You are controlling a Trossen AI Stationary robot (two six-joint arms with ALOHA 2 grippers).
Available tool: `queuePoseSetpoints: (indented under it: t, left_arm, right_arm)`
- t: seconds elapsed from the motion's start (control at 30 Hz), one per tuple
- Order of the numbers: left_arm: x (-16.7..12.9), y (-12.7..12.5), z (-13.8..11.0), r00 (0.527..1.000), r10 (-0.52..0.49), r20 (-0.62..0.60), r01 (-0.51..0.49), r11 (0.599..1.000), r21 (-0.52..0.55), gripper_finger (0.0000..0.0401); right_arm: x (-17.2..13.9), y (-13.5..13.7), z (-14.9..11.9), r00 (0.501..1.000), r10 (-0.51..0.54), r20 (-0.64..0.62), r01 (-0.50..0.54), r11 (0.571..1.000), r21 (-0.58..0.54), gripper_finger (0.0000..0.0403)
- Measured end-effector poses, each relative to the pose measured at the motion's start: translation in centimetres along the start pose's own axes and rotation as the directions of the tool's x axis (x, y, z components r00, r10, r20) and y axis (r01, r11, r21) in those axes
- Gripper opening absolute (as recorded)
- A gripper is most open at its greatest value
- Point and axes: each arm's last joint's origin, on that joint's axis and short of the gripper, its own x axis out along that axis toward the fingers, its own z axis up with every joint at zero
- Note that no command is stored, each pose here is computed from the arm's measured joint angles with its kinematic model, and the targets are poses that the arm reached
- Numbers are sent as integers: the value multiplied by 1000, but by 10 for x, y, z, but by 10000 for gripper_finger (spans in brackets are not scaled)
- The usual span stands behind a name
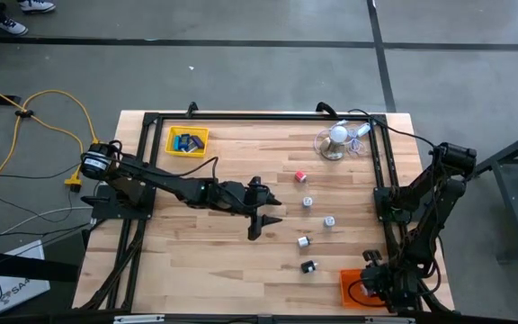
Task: Pick & Place Office items
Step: Put the purple charger adapter into the orange bin
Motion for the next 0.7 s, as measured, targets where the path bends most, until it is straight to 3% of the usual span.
queuePoseSetpoints:
  t: [0.7]
  left_arm:
    - [0,0,0,1000,0,0,0,1000,0,243]
  right_arm:
    - [0,-2,5,1000,6,-2,-6,999,-47,173]
